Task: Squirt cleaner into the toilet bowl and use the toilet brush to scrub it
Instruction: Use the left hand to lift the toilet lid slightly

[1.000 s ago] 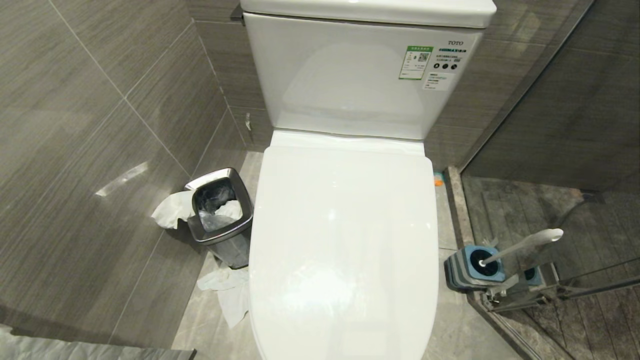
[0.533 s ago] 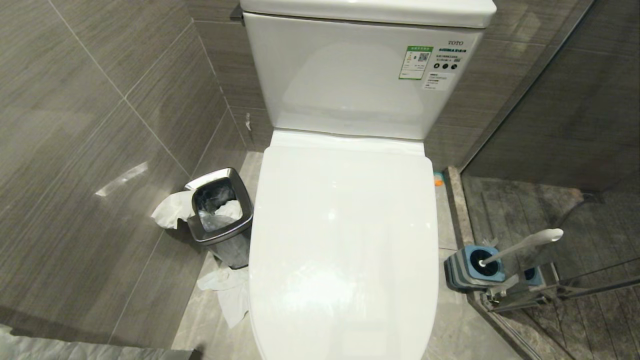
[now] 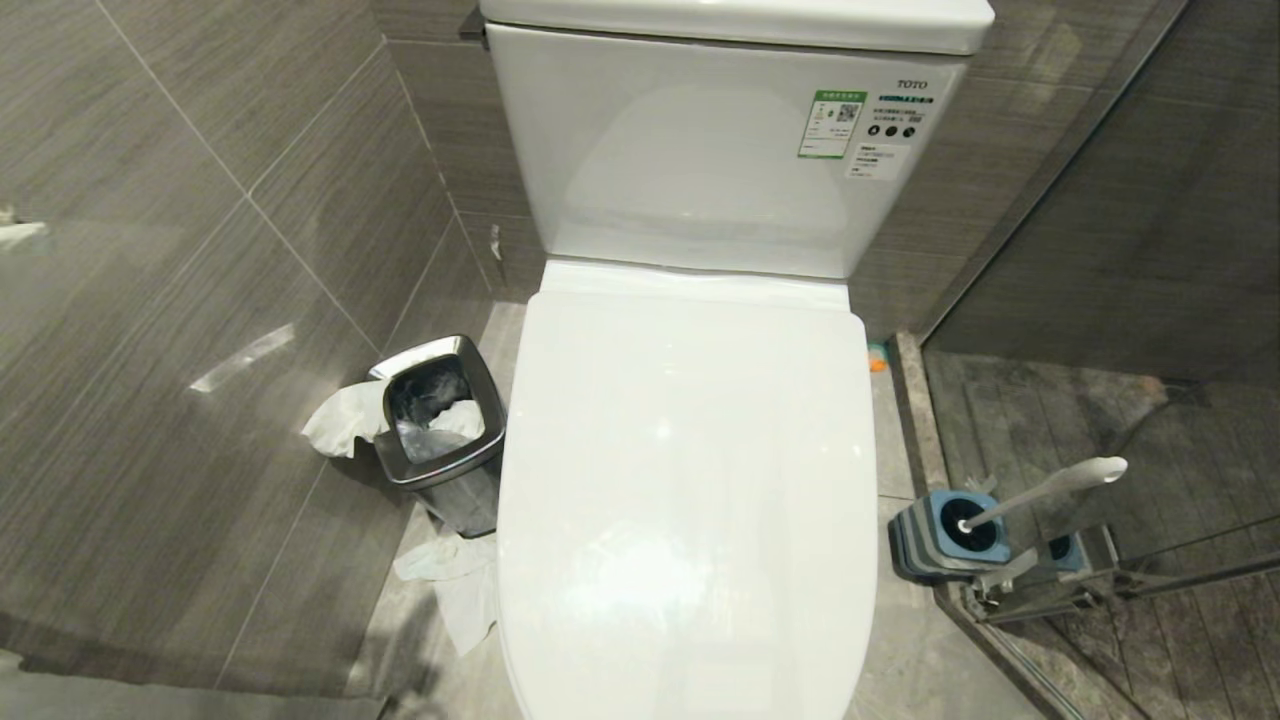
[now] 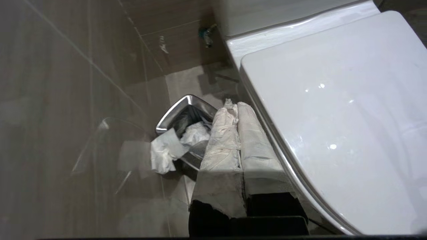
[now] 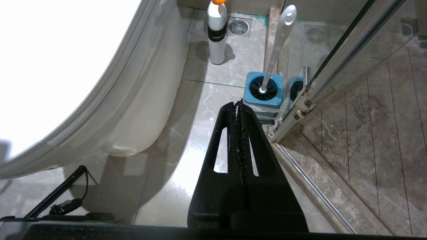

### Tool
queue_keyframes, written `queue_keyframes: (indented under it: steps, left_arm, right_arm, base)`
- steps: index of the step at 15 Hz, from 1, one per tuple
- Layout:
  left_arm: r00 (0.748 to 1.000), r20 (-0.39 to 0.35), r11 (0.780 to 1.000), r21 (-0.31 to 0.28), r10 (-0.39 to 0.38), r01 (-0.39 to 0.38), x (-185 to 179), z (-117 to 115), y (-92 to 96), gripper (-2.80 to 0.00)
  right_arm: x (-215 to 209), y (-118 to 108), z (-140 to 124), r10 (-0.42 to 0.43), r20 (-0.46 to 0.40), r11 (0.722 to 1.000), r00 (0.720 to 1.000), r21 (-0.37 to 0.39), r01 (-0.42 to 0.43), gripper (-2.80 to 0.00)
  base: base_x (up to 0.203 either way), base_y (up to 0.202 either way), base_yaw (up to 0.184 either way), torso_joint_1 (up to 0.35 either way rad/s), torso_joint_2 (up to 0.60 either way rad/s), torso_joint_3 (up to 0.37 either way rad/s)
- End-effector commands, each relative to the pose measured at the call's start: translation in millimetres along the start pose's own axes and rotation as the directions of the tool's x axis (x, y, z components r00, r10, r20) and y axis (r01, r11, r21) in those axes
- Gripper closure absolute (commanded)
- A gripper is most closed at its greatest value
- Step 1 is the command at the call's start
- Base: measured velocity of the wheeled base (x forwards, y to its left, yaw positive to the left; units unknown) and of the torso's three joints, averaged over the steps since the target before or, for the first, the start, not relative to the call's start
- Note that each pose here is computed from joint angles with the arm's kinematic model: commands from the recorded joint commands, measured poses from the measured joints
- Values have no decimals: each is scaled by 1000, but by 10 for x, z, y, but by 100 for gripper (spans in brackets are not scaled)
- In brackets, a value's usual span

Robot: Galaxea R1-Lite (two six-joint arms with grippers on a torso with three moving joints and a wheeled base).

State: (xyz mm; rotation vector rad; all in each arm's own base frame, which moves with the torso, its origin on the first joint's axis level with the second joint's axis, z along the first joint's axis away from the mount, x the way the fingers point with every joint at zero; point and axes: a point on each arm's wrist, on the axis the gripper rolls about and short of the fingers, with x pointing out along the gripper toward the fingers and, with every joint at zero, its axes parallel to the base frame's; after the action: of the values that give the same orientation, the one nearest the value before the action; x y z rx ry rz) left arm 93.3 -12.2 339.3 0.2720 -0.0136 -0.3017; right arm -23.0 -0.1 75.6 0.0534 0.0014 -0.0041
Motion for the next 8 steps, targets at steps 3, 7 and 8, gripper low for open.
queue_keyframes:
  steps: [3,7,8]
  left_arm:
    - [987,-118,994,-9,-106,106,610,-92,-72,0]
    - [967,-220,991,-37,-131,126,1146,-227,-63,0]
    - [961,-243,992,-44,-129,122,1288,-263,-39,0]
  right_arm:
    - [1,0,-1,-1,-2,1000,1000,0,1,0]
    - [0,0,3,0,0,1000,1000,0,0,0]
    - [1,0,0,1,-1,1000,1000,0,-1,0]
  base:
    - [0,0,0,0,0,0]
    - [0,0,0,0,0,0]
    - [0,0,0,0,0,0]
